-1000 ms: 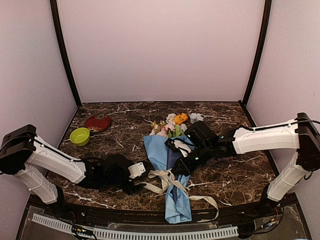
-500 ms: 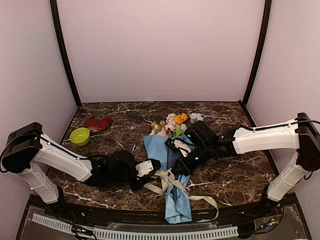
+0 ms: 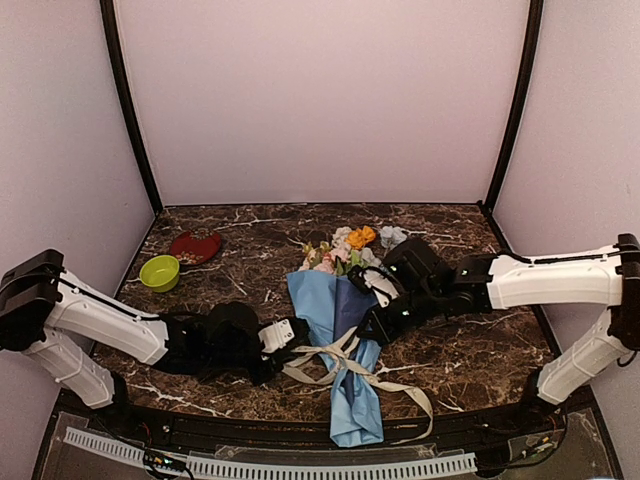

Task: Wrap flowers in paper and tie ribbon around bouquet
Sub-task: Tie the half-tied ribbon around the folded bouquet.

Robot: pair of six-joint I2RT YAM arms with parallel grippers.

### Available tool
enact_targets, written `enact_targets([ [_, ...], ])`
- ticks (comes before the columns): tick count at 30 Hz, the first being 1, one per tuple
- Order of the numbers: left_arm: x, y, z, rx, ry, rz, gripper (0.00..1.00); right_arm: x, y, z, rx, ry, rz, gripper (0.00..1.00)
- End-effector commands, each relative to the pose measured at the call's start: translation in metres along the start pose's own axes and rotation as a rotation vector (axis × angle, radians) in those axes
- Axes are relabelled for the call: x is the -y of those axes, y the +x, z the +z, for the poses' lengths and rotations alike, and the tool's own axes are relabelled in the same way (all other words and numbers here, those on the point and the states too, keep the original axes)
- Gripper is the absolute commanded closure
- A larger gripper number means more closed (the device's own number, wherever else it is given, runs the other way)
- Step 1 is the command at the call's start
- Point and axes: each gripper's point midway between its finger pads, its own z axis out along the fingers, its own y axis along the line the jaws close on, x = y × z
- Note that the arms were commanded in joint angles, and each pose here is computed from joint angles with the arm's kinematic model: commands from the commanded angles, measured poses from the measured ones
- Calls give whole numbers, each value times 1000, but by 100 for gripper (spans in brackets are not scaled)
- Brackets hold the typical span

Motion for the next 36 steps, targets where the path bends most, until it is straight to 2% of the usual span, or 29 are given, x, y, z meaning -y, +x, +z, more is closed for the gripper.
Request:
enact_targets([
  [1,3,18,-15,-48,11,-89,100,23,17,-10,5,98,94,100],
  [10,1,64,-23,-204,-35,-218,100,97,62,-37,59,223,407,100],
  [18,-6,83,-29,-232,-94,-267,100,141,108,-39,66,261,643,100],
  [26,-13,94,-31,-244,-143,-318,100,174,109,-47,129,276,740,100],
  [32,-19,110,-23,-335,-161,-386,100,174,116,-32,101,237,774,100],
  [36,-25,120,-20,-379,-181,-431,100,182,122,-32,99,269,790,100],
])
